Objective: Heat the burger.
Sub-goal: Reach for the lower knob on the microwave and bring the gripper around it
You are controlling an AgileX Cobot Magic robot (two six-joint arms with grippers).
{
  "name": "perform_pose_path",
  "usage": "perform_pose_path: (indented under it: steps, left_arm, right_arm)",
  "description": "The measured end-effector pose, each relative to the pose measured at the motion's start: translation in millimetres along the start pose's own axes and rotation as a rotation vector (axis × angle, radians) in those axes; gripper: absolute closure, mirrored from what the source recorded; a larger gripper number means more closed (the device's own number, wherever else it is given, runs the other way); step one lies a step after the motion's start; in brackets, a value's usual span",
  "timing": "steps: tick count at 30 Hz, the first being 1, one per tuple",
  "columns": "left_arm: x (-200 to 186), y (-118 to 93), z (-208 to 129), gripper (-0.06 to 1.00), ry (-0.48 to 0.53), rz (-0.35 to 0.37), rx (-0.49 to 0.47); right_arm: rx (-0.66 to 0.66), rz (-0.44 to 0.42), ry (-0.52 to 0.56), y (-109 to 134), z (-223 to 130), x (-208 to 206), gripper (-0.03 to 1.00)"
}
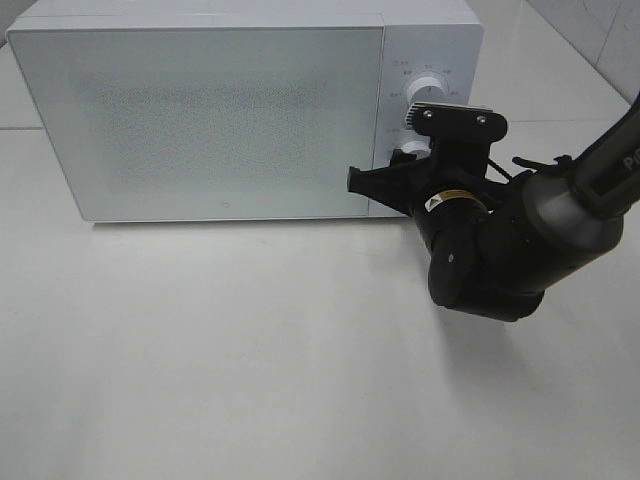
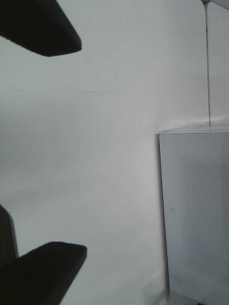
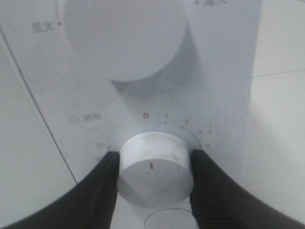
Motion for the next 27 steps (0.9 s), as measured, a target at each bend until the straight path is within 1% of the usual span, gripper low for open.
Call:
perform_pose_path:
  steps: [1, 2, 3, 4, 6, 7, 8, 9, 11, 12, 13, 14, 15, 16, 17, 18, 19, 20, 21, 22, 23, 24, 25, 26, 27]
  left_arm:
    - [0.0, 0.0, 0.0, -0.03, 0.000, 0.000, 0.000]
    - [0.0, 0.0, 0.0, -0.03, 0.000, 0.000, 0.000]
    - [0.0, 0.0, 0.0, -0.03, 0.000, 0.000, 0.000]
    - [0.0, 0.0, 0.0, -0.03, 0.000, 0.000, 0.000]
    - [0.0, 0.0, 0.0, -0.03, 0.000, 0.000, 0.000]
    - [0.0, 0.0, 0.0, -0.03, 0.000, 0.000, 0.000]
    - [0.0, 0.0, 0.0, -0.03, 0.000, 0.000, 0.000]
    - [0.0, 0.0, 0.0, -0.03, 0.000, 0.000, 0.000]
    - [0.0, 0.0, 0.0, -0.03, 0.000, 0.000, 0.000]
    - [0.0, 0.0, 0.0, -0.03, 0.000, 0.000, 0.000]
    - [0.0, 0.0, 0.0, -0.03, 0.000, 0.000, 0.000]
    - [0.0, 0.0, 0.0, -0.03, 0.000, 0.000, 0.000]
    - [0.0, 0.0, 0.0, -0.03, 0.000, 0.000, 0.000]
    - [0.0, 0.0, 0.0, -0.03, 0.000, 0.000, 0.000]
    - [0.0, 0.0, 0.0, -0.03, 0.000, 0.000, 0.000]
    - [0.0, 0.0, 0.0, -0.03, 0.000, 0.000, 0.000]
    - [0.0, 0.0, 0.0, -0.03, 0.000, 0.000, 0.000]
    - [0.0, 0.0, 0.0, -0.03, 0.000, 0.000, 0.000]
    - [0.0, 0.0, 0.0, -0.03, 0.000, 0.000, 0.000]
    - [0.0, 0.0, 0.0, -0.03, 0.000, 0.000, 0.000]
    - [0.0, 0.0, 0.0, -0.03, 0.000, 0.000, 0.000]
    - [0.0, 0.0, 0.0, -0.03, 0.000, 0.000, 0.000]
    - [0.0, 0.0, 0.0, -0.03, 0.000, 0.000, 0.000]
    - [0.0, 0.0, 0.0, -0.03, 0.000, 0.000, 0.000]
    - [0.0, 0.0, 0.0, -0.03, 0.000, 0.000, 0.000]
  right_arm:
    - [0.108, 0.007, -0.002, 0.6, 0.1, -0.2, 0.53]
    - [0.108, 0.007, -0.002, 0.6, 0.1, -0.2, 0.53]
    - [0.164, 0.012, -0.002, 1.3, -0.1, -0.5, 0.53]
    - [0.164, 0.012, -0.002, 1.3, -0.1, -0.5, 0.53]
    - [0.389, 0.022, -0.005, 1.8, 0.7, -0.7, 0.53]
    - [0.389, 0.022, -0.005, 1.8, 0.7, -0.7, 0.53]
    - [0.453, 0.022, -0.006, 1.5, 0.7, -1.0, 0.53]
    - [0.453, 0.022, -0.006, 1.5, 0.7, -1.0, 0.53]
    - [0.674, 0.030, -0.003, 2.0, -0.1, -1.7, 0.53]
    - [0.674, 0.030, -0.003, 2.0, -0.1, -1.7, 0.53]
    - [0.734, 0.031, -0.004, 2.1, 0.3, -1.7, 0.53]
    - [0.846, 0.033, -0.002, 2.2, 0.3, -1.7, 0.53]
    - [0.846, 0.033, -0.002, 2.2, 0.3, -1.7, 0.53]
    - [0.888, 0.034, -0.002, 2.3, 0.5, -1.7, 0.53]
    - [0.986, 0.035, -0.001, 2.4, 0.7, -1.7, 0.53]
    - [0.986, 0.035, -0.001, 2.4, 0.7, -1.7, 0.53]
    - [1.068, 0.038, -0.002, 2.5, 1.2, -1.8, 0.53]
    - [1.111, 0.038, 0.000, 2.5, 1.0, -1.9, 0.53]
    - [1.111, 0.038, 0.000, 2.5, 1.0, -1.9, 0.53]
    - [1.200, 0.039, -0.001, 2.2, 1.2, -2.1, 0.53]
    - [1.200, 0.039, -0.001, 2.2, 1.2, -2.1, 0.53]
    - [1.236, 0.040, -0.001, 2.2, 1.4, -2.1, 0.53]
    - [1.304, 0.042, -0.003, 2.1, 1.9, -2.1, 0.53]
    - [1.304, 0.042, -0.003, 2.1, 1.9, -2.1, 0.53]
    - [1.357, 0.042, -0.002, 1.9, 1.7, -2.2, 0.53]
Point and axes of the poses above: a point on each arm's last joint axis where the gripper is mounted, x pointing out along that axis toward the gripper, y along the wrist's bending axis when the last joint is at zero, z = x × y, the point moved 8 cm from there along x, pointing out along that axis toward the gripper, and after that the axes turned 11 degrees about -x, right-handed, at the moved point
